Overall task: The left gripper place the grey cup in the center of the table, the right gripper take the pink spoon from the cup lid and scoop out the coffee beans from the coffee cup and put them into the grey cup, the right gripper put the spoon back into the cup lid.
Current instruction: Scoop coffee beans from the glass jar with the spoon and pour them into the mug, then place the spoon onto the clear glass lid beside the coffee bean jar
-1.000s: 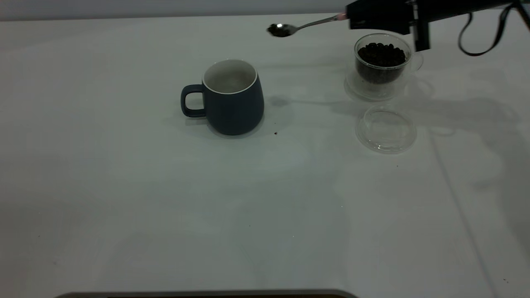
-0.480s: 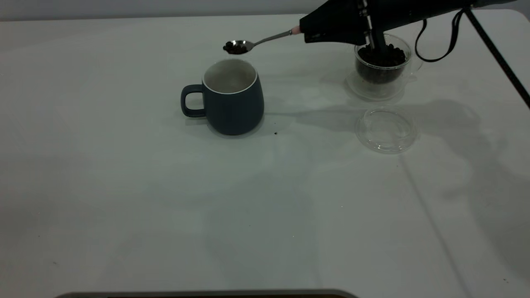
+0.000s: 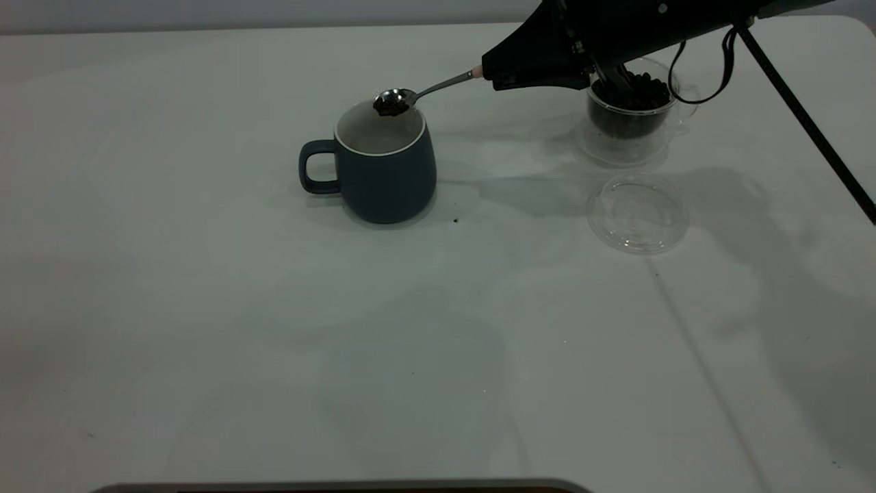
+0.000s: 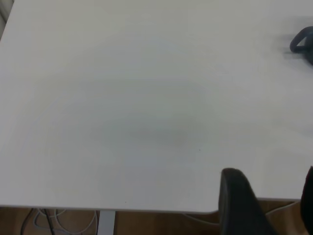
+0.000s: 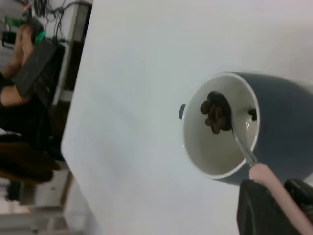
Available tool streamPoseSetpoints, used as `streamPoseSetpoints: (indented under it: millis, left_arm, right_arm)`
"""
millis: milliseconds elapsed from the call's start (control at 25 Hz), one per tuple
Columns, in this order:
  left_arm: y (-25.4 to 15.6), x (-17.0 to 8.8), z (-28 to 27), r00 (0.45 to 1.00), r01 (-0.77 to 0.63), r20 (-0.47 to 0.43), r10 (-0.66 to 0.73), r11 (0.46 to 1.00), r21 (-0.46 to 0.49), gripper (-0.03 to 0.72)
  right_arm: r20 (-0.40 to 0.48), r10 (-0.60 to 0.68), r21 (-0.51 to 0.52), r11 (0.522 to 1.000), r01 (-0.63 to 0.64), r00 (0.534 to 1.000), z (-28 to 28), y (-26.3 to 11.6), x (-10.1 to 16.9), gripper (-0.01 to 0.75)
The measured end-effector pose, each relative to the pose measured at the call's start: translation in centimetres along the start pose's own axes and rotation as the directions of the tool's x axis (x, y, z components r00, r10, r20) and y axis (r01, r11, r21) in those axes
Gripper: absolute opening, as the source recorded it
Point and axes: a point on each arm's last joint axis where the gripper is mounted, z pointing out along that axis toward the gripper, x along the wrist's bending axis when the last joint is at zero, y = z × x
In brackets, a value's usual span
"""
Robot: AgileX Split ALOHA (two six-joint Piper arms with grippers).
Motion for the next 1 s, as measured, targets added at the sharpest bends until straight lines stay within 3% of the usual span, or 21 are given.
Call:
streamPoseSetpoints:
  millis: [240, 520, 800, 880, 1000]
  left_arm:
    - [0.0, 0.0, 0.0, 1.000, 0.000, 0.000, 0.000, 1.000, 0.000, 0.370]
    - [0.0, 0.0, 0.0, 1.000, 0.000, 0.000, 0.000, 1.000, 0.000, 0.370]
    - [0.0, 0.0, 0.0, 1.000, 0.000, 0.000, 0.000, 1.000, 0.000, 0.370]
    - [0.0, 0.0, 0.0, 1.000, 0.000, 0.000, 0.000, 1.000, 0.000, 0.370]
    - [0.0, 0.0, 0.0, 1.000, 0.000, 0.000, 0.000, 1.000, 0.000, 0.370]
  right_arm:
    - [0.010, -0.227, 0.008, 0.974, 0.227, 0.974, 0.1, 0.1, 0.7, 0.097]
    - [0.083, -0.449, 0.067, 0.893, 0.444, 0.890, -1.5, 1.4, 2.8, 0.097]
    - [0.097, -0.549, 0.097, 0.836, 0.541, 0.830, -7.1, 2.5, 8.8, 0.097]
    - [0.131, -0.541, 0.093, 0.841, 0.533, 0.831, -9.8, 2.1, 9.1, 0.097]
    - [0.206, -0.395, 0.069, 0.918, 0.389, 0.895, -13.9, 0.0, 6.1, 0.097]
